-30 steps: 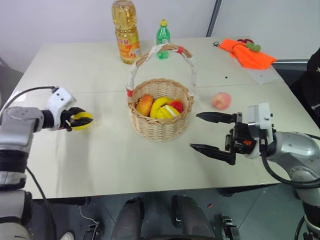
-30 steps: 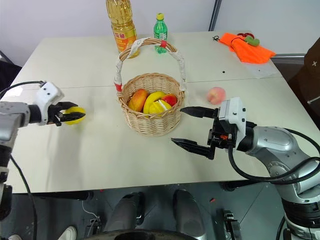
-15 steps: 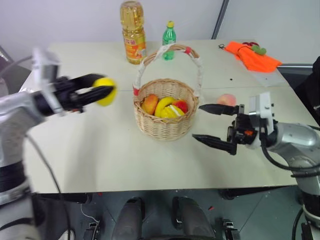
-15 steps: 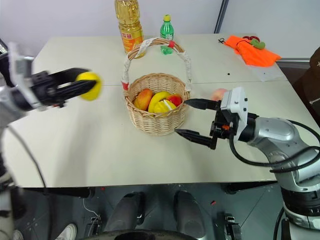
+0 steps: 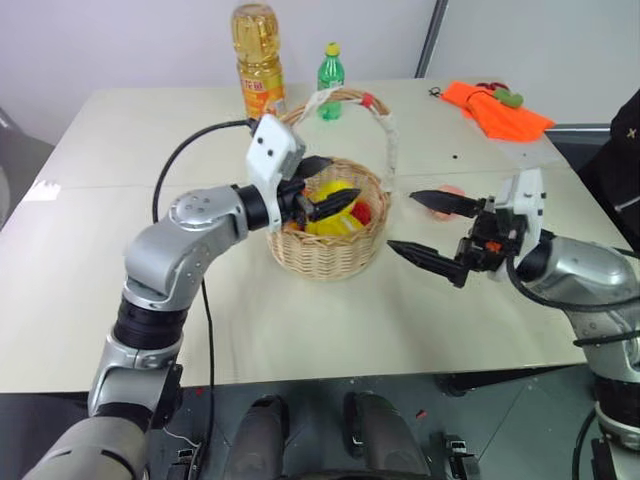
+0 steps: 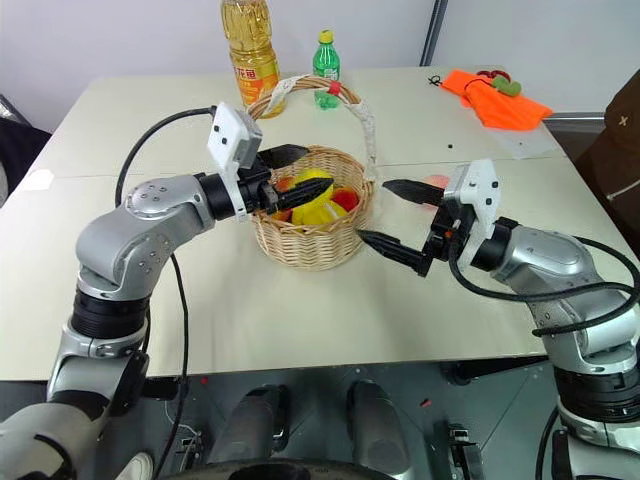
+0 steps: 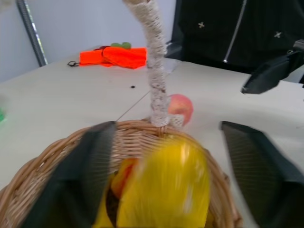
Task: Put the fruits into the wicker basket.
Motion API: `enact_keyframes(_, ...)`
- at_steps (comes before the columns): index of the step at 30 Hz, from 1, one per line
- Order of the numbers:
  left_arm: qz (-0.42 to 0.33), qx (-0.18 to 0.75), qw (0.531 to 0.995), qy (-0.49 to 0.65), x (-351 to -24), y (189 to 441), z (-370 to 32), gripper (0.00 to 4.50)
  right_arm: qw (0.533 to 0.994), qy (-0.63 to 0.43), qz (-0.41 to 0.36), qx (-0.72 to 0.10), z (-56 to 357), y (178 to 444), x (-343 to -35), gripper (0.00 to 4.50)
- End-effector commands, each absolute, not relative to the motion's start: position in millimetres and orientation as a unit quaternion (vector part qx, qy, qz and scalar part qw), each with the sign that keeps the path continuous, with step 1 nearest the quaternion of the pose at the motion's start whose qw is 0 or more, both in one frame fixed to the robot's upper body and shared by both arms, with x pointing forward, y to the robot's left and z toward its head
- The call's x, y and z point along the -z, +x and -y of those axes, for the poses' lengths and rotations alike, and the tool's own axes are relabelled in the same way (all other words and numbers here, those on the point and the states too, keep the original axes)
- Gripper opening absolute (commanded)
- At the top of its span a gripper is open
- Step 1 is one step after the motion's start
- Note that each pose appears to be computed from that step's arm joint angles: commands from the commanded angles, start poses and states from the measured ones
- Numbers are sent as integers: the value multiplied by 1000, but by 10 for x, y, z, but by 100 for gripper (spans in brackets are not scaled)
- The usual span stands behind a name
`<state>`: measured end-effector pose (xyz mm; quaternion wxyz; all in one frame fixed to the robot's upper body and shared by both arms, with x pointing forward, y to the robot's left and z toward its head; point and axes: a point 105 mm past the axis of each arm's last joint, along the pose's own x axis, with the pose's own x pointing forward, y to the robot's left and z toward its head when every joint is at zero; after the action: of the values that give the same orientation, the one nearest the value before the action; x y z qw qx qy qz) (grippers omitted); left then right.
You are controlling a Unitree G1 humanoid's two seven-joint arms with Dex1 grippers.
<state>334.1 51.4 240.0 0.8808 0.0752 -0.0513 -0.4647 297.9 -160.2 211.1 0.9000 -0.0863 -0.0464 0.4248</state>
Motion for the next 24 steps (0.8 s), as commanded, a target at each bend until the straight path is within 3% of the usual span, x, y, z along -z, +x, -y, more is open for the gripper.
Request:
enact_keyframes(1, 83, 456, 883, 67, -2509, 3316, -594, 446, 929, -108, 56, -350, 1793, 3184, -2126, 450)
enact_keyframes(4, 91, 487, 868, 35, -2510, 3176, -610, 446, 948, -113, 44, -294, 1930, 3380, -2027, 450)
enact_keyframes(7, 80, 552, 830, -1, -2374, 2833, -689, 446, 973, -118, 27, -196, 2171, 3714, -1924, 450)
enact_keyframes(9, 59, 563, 824, -25, -2262, 2731, -757, 446, 978, -121, 18, -170, 2240, 3847, -1865, 450)
enact_keyframes(17, 54, 566, 822, -36, -2202, 2615, -710, 446, 985, -99, -58, -130, 2429, 4167, -1571, 450)
enact_keyframes(22, 55, 562, 825, -34, -2208, 2623, -701, 446, 983, -89, -83, -134, 2444, 4211, -1477, 450)
enact_keyframes(24, 54, 562, 825, -31, -2203, 2623, -699, 450, 984, -92, -81, -132, 2457, 4216, -1480, 398)
